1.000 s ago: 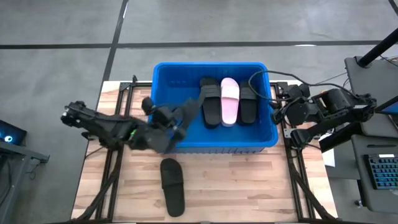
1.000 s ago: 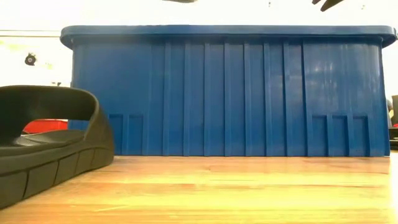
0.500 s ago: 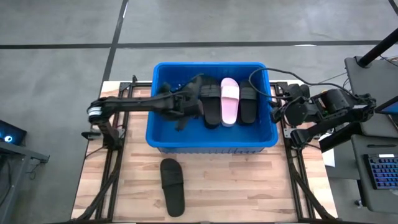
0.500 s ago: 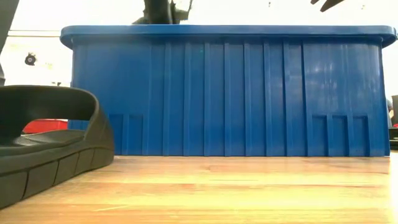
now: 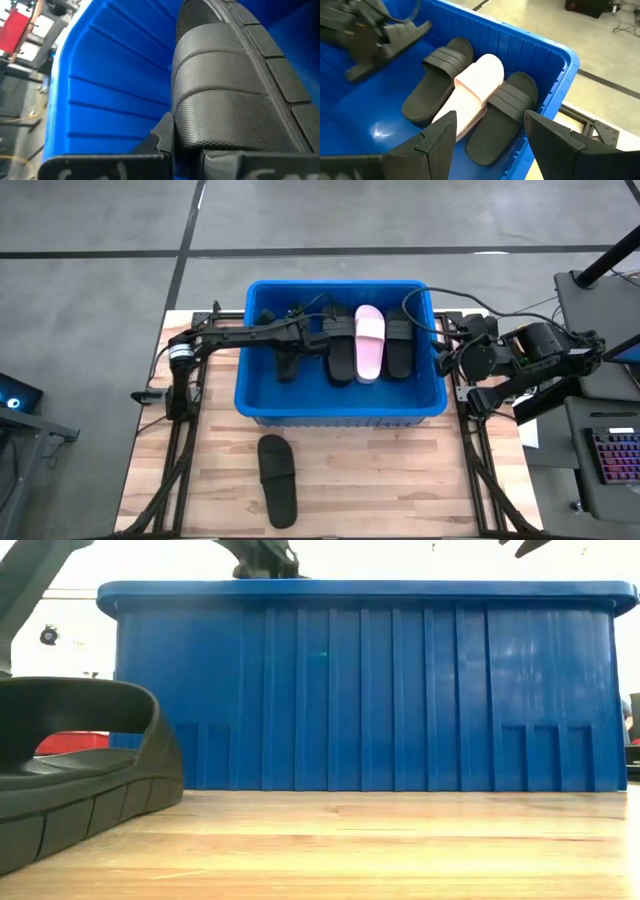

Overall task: Pick and place slides into bin
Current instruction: Put the black slide into the blue bin

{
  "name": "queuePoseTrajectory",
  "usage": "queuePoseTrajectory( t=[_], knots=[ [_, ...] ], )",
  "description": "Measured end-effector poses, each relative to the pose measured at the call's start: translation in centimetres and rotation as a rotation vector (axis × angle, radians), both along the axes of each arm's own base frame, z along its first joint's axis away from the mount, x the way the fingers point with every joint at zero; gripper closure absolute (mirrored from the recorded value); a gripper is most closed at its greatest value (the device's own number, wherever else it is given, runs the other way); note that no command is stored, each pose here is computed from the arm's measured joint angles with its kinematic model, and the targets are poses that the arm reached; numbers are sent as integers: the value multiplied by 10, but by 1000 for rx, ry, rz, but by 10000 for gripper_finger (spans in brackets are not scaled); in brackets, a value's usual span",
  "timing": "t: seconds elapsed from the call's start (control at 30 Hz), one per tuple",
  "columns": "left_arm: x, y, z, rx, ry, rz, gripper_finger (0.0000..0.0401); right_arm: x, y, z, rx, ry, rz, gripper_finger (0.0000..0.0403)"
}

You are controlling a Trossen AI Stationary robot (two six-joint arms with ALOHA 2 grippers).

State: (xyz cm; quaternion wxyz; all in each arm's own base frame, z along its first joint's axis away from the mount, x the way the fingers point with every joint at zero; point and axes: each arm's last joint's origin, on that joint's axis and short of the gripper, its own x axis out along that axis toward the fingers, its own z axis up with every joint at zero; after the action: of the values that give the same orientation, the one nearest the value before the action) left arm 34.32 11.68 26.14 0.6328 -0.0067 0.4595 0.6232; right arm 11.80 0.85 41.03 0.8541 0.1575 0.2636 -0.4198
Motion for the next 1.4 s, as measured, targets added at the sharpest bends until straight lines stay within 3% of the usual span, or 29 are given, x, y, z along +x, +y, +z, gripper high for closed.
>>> queuePoseTrajectory(
  t=[0.2, 0.33, 0.5, 0.67, 0.83, 1.0, 1.17, 1.33, 1.4],
  knots=[
    [4, 26, -31, -60, 172, -5, 401, 2, 1, 1, 9, -20, 6, 179],
    [7, 32, -49, -159, 269, -53, 382, 2, 1, 1, 10, -18, 7, 179],
    [10, 34, -56, -220, 275, -76, 316, 1, 1, 1, 10, -17, 8, 179],
    [10, 35, -53, -303, 264, -128, 223, 1, 1, 1, 8, -14, 10, 179],
    [11, 34, -36, -414, 182, -267, 129, 1, 1, 1, -6, 3, 26, 179],
    [5, 30, -7, -401, 155, -367, 72, 2, 1, 1, -8, 5, 27, 179],
    [-9, 4, 43, -402, 37, -512, 66, 1, 1, 1, -10, 7, 29, 179],
    [-33, -50, 104, -506, -287, -790, 78, 2, 1, 1, -11, 6, 26, 179],
    [-42, -75, 125, -601, -459, -893, 82, 2, 1, 1, -5, -2, 20, 179]
  ],
)
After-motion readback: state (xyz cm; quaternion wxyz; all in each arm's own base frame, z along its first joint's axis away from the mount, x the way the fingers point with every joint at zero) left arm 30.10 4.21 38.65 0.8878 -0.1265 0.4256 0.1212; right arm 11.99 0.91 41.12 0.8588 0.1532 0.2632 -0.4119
